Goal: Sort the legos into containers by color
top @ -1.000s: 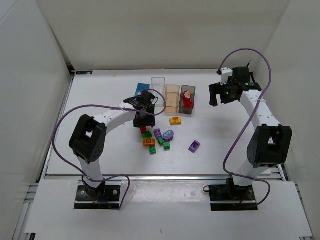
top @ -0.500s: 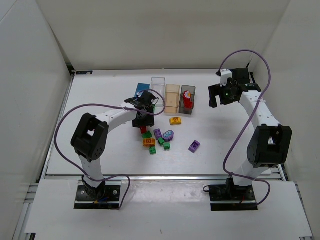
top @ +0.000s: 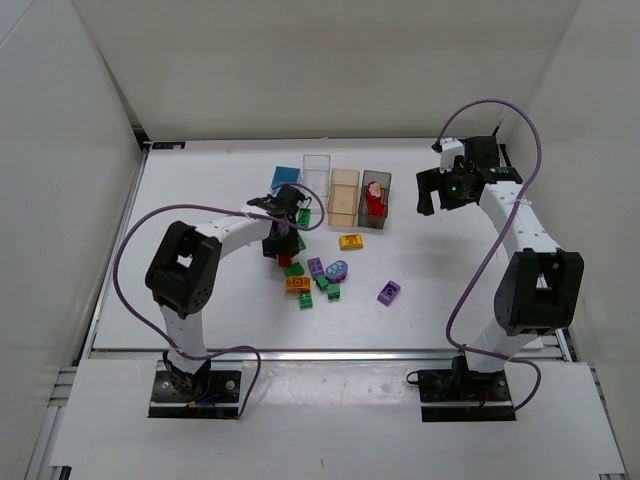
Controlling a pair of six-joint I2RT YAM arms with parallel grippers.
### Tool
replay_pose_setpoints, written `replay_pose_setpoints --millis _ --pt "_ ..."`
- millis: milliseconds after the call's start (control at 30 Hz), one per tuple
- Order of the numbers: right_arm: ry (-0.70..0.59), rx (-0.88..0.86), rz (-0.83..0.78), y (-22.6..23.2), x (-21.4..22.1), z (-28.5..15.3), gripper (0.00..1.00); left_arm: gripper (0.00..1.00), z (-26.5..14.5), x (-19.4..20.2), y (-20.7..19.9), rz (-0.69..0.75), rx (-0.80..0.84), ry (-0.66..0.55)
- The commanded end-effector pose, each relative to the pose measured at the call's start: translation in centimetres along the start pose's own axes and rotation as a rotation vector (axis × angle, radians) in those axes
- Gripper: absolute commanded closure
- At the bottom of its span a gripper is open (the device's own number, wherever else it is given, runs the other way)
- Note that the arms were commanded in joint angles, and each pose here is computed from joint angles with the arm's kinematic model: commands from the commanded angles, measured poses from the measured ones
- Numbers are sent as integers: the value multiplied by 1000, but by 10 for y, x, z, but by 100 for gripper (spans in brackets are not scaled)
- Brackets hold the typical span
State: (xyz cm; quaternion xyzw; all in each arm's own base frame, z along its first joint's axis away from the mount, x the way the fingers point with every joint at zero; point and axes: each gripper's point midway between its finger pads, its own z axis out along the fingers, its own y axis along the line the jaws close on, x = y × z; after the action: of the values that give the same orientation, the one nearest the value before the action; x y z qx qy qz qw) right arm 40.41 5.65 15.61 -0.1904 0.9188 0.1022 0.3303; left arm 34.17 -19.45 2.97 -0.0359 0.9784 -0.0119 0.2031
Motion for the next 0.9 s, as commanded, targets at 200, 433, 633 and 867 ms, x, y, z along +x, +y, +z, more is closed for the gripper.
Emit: replay_pose_setpoints --millis 200,433,633,867 --pt "-24 -3 -9 -2 -8 -2 1 71 1 -9 -3 25 40 -20" --pt "-31 -4 -8 0 -10 -5 1 83 -69 -45 -56 198 320 -195" --pt "-46 8 -8 -2 -13 -8 1 82 -158 -86 -126 403 639 -374" --pt "-66 29 -9 -5 -22 -11 1 82 -163 -147 -191 386 919 -355"
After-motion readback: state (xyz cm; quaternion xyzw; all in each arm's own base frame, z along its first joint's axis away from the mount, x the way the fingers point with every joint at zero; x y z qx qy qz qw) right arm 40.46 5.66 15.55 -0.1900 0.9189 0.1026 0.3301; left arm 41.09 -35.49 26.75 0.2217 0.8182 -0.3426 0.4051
